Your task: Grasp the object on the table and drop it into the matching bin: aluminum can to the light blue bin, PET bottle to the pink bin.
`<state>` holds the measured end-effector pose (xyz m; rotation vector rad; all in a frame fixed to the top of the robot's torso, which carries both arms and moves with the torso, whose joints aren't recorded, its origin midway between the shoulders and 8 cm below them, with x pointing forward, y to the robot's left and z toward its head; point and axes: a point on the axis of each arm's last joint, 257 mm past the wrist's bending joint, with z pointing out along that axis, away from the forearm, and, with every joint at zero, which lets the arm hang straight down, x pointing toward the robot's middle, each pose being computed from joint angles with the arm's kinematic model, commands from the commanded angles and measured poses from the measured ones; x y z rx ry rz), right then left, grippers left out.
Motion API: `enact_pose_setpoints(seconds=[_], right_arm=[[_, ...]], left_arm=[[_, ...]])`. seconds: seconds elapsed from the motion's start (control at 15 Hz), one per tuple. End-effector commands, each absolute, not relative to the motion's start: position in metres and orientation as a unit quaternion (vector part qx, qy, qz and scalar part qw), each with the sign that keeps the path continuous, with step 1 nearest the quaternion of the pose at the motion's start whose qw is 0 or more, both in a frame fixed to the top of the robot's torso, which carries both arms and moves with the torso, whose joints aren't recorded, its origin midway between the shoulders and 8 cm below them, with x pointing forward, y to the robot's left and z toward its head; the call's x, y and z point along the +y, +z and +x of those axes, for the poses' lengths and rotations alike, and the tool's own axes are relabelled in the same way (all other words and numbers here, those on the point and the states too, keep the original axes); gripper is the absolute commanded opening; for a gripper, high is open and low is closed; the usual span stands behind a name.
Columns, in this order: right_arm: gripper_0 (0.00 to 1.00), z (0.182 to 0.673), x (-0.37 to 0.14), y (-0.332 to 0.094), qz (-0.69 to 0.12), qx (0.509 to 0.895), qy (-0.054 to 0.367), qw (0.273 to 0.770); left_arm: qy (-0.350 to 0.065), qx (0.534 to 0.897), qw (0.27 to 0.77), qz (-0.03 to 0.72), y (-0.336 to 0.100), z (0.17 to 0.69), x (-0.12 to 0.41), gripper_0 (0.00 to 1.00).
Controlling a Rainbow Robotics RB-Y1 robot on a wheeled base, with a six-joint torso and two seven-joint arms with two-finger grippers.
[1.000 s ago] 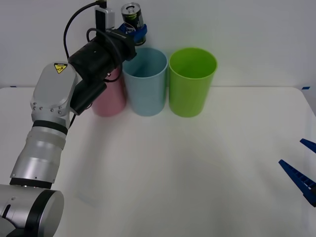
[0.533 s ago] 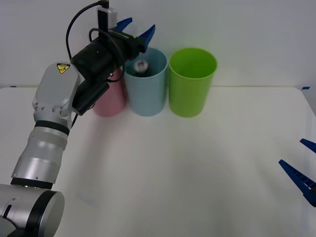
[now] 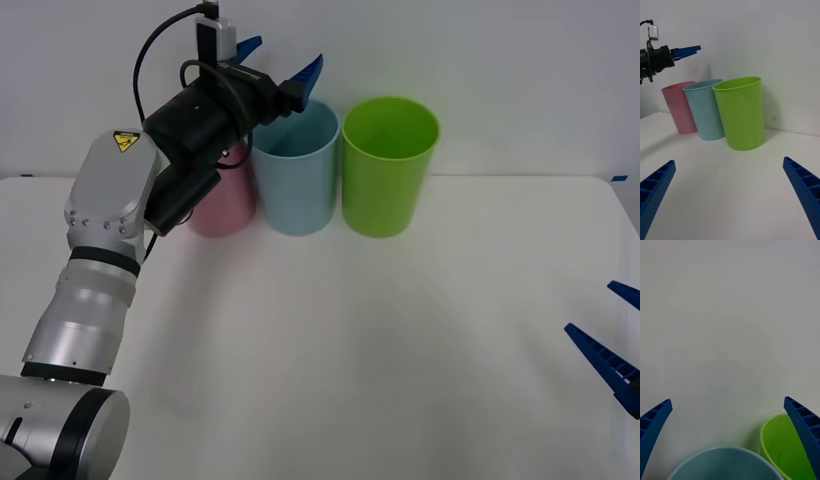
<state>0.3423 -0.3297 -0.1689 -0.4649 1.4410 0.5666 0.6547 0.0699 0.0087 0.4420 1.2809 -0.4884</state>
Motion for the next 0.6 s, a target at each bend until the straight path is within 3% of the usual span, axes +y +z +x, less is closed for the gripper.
enact_pose_setpoints(seconds=[0.07, 0.6], right_arm=[[1.0, 0.342, -0.33, -0.169, -0.208, 0.645, 0.253, 0.691], [1.0, 0.342, -0.33, -0.169, -0.208, 0.645, 0.253, 0.691]], left_arm=[[-0.233, 0.584, 0.752, 0.196, 0.004, 0.649, 0.074, 1.0], [-0.244, 0.571, 0.765, 0.17, -0.013, 0.61, 0.107, 1.0]])
